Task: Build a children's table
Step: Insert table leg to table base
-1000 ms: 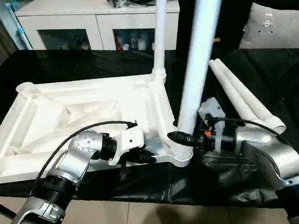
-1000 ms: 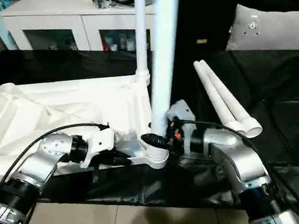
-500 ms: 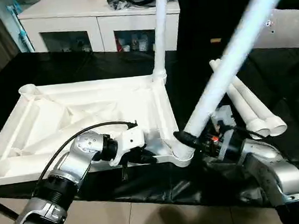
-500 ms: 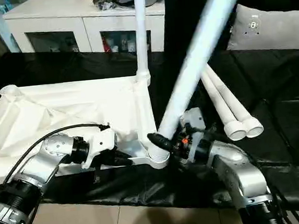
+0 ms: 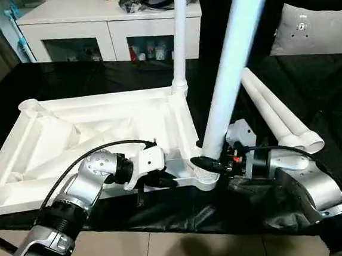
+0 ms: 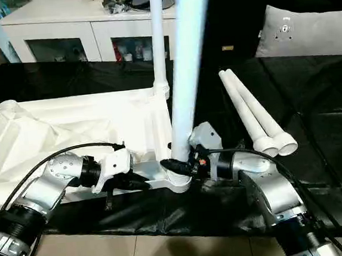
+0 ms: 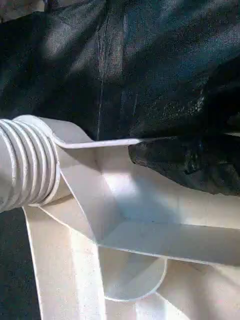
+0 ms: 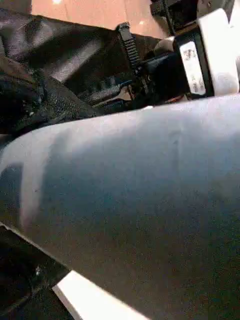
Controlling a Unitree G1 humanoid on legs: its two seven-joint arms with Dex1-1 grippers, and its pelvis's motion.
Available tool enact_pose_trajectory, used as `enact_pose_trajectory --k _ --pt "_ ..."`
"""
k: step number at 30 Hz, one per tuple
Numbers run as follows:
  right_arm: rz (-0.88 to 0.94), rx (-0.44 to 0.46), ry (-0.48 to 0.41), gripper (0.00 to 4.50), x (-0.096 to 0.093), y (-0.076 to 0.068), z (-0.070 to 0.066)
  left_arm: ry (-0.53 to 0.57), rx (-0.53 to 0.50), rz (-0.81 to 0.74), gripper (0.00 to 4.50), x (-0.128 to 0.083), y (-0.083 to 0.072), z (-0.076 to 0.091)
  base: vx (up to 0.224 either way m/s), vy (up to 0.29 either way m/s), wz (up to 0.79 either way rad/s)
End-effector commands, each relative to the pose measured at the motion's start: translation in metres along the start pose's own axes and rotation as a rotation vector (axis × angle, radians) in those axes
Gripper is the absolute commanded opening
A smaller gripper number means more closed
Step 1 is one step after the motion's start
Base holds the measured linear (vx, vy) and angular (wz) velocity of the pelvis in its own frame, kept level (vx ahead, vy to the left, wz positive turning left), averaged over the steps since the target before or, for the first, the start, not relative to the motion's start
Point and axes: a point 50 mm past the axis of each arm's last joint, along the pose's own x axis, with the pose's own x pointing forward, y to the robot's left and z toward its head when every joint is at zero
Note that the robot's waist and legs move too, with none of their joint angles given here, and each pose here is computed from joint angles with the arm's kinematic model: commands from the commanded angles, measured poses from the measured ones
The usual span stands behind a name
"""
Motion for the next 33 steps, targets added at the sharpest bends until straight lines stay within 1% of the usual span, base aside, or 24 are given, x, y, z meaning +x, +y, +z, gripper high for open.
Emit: enact_pose_trajectory --k 1,3,5,11,14,19,20,22,26,30,33 --pt "0.068 0.080 0.218 1.90 0.000 0.013 -0.045 0.045 0.067 0.025 0.00 -0.008 0.013 0.008 0.000 0.000 0.00" --pt "0.083 0.060 0.226 1.90 0.003 0.012 -0.043 0.045 0.079 0.028 0.00 -0.007 0.018 0.013 0.000 0.000 0.00" --pt "0.093 0.053 0.212 1.90 0.004 0.014 -0.041 0.033 0.080 0.037 0.00 -0.007 0.022 0.016 0.000 0.000 0.00" --pt "0.074 0.060 0.176 1.90 0.000 0.015 -0.041 0.032 0.076 0.058 0.00 -0.007 0.026 0.015 0.000 0.000 0.00" --pt "0.046 0.097 0.156 1.90 -0.001 0.016 -0.045 0.031 0.066 0.062 0.00 -0.009 0.028 0.013 0.000 0.000 0.00" --pt "0.030 0.157 0.120 1.90 0.000 0.017 -0.046 0.022 0.049 0.050 0.00 -0.011 0.023 0.009 0.000 0.000 0.00" --pt "0.030 0.180 0.121 1.90 0.001 0.017 -0.048 0.022 0.045 0.043 0.00 -0.011 0.021 0.008 0.000 0.000 0.00" --pt "0.029 0.185 0.133 1.90 0.001 0.016 -0.050 0.021 0.043 0.042 0.00 -0.012 0.021 0.007 0.000 0.000 0.00" --pt "0.026 0.187 0.185 1.90 0.004 0.013 -0.056 0.021 0.042 0.038 0.00 -0.013 0.020 0.005 0.000 0.000 0.00" --pt "0.019 0.173 0.203 1.90 0.005 0.009 -0.055 0.028 0.044 0.038 0.00 -0.014 0.020 0.004 0.000 0.000 0.00" --pt "0.016 0.178 0.187 1.90 0.007 0.005 -0.050 0.031 0.043 0.039 0.00 -0.014 0.020 0.004 0.000 0.000 0.00"
